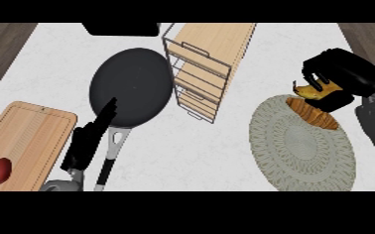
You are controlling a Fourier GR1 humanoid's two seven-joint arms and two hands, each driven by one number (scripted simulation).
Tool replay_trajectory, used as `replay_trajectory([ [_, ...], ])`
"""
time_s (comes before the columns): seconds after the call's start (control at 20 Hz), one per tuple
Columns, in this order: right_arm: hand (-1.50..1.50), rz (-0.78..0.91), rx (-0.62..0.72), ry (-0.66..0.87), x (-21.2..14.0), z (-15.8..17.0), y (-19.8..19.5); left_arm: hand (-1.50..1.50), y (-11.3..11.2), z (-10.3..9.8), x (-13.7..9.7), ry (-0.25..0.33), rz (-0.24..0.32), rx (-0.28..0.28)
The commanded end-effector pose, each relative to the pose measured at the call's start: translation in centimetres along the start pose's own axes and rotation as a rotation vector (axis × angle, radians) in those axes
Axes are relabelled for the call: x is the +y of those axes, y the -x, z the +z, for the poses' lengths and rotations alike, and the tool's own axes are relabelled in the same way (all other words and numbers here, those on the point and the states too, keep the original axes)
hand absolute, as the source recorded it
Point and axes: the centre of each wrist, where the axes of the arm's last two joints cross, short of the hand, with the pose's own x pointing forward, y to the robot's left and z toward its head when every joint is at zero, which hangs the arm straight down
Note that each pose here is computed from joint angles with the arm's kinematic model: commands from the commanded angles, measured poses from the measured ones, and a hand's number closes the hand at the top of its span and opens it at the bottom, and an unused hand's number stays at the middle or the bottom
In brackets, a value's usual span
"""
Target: Pick the pear from the placemat and place it in the tiered shelf
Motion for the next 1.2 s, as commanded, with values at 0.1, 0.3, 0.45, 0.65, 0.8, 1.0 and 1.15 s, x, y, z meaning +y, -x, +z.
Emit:
replay_trajectory([
  [0.1,1.50,-0.188,-0.182,0.204,-8.3,1.8,3.9,0.00,0.5,0.8,-0.8,0.005,0.005,-0.001],
  [0.3,1.50,-0.355,-0.223,0.298,-10.8,1.3,4.8,0.00,0.1,0.0,-1.0,0.004,0.010,0.014],
  [0.45,1.50,-0.373,-0.215,0.314,-15.6,-0.2,3.5,0.00,-1.1,0.5,1.3,0.001,-0.004,0.007],
  [0.65,1.50,-0.363,-0.191,0.326,-16.6,-3.7,1.7,0.00,-0.2,1.1,1.1,0.006,-0.010,-0.005],
  [0.8,1.50,-0.338,-0.177,0.350,-19.2,-6.6,-1.4,0.00,-1.5,-0.7,0.4,-0.001,-0.017,-0.008],
  [1.0,1.50,-0.364,-0.136,0.385,-17.8,-9.6,-2.1,0.00,-1.1,-0.4,0.1,0.015,-0.010,-0.021],
  [1.15,1.50,-0.373,-0.149,0.354,-16.8,-12.3,-4.9,0.00,-0.1,1.2,0.4,0.006,-0.004,-0.007],
])
